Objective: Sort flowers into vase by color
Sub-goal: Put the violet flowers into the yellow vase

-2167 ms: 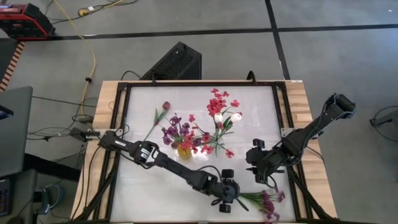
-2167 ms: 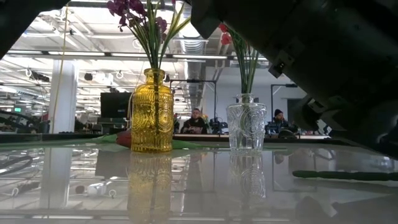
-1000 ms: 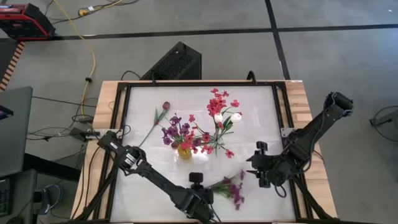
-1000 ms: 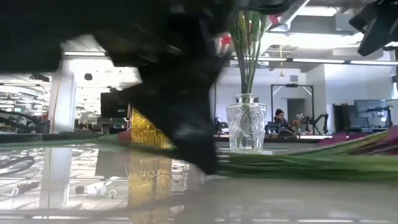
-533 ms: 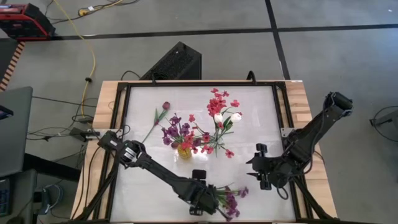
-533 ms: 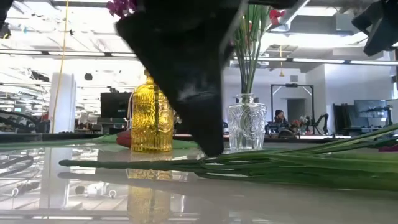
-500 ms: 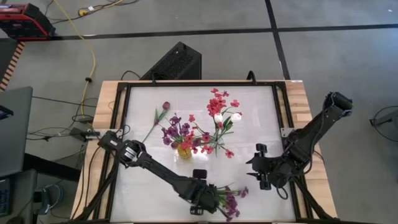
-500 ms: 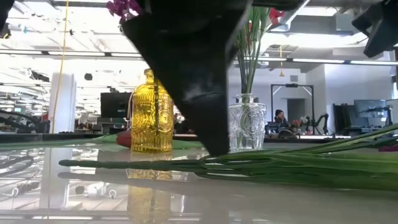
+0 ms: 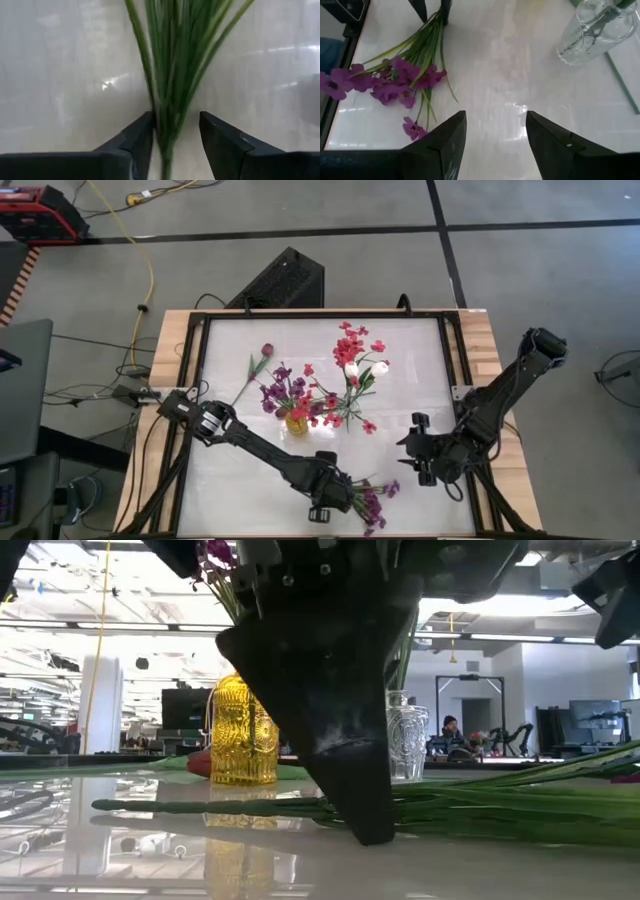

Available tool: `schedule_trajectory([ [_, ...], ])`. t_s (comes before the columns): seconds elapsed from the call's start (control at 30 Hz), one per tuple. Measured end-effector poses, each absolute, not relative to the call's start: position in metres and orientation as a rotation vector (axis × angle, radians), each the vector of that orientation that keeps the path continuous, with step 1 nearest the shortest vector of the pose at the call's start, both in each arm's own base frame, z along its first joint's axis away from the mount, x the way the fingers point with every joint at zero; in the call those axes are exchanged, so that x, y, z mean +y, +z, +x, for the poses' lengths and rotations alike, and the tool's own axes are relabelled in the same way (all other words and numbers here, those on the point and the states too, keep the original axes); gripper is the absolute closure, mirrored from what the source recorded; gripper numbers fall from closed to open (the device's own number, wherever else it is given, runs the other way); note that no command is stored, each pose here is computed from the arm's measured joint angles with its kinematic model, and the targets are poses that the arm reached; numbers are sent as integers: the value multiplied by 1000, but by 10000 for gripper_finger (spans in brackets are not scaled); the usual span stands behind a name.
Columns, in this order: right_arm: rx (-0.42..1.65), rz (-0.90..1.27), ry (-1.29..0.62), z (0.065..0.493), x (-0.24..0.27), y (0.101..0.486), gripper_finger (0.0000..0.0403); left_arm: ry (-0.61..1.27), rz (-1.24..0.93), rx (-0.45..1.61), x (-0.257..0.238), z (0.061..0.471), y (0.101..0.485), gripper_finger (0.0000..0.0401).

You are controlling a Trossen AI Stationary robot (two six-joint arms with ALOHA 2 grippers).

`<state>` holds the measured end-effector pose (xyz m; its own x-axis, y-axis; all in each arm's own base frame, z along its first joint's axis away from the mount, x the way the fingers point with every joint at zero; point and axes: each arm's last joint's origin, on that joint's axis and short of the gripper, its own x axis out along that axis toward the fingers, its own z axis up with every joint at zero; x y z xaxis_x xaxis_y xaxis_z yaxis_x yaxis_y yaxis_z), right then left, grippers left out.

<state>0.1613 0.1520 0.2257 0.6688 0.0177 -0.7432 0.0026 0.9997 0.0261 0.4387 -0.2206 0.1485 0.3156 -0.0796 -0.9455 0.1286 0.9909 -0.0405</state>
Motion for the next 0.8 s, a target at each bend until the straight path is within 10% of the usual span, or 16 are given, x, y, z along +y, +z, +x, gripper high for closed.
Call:
schedule_trajectory([
  [0.33, 839, 22, 10, 161, 152, 226, 171, -123, 106, 1243, -219, 436, 149, 389],
  [0.8, 842, 37, 6, 161, 152, 226, 171, 231, 398, 755, -240, 371, 285, 400],
])
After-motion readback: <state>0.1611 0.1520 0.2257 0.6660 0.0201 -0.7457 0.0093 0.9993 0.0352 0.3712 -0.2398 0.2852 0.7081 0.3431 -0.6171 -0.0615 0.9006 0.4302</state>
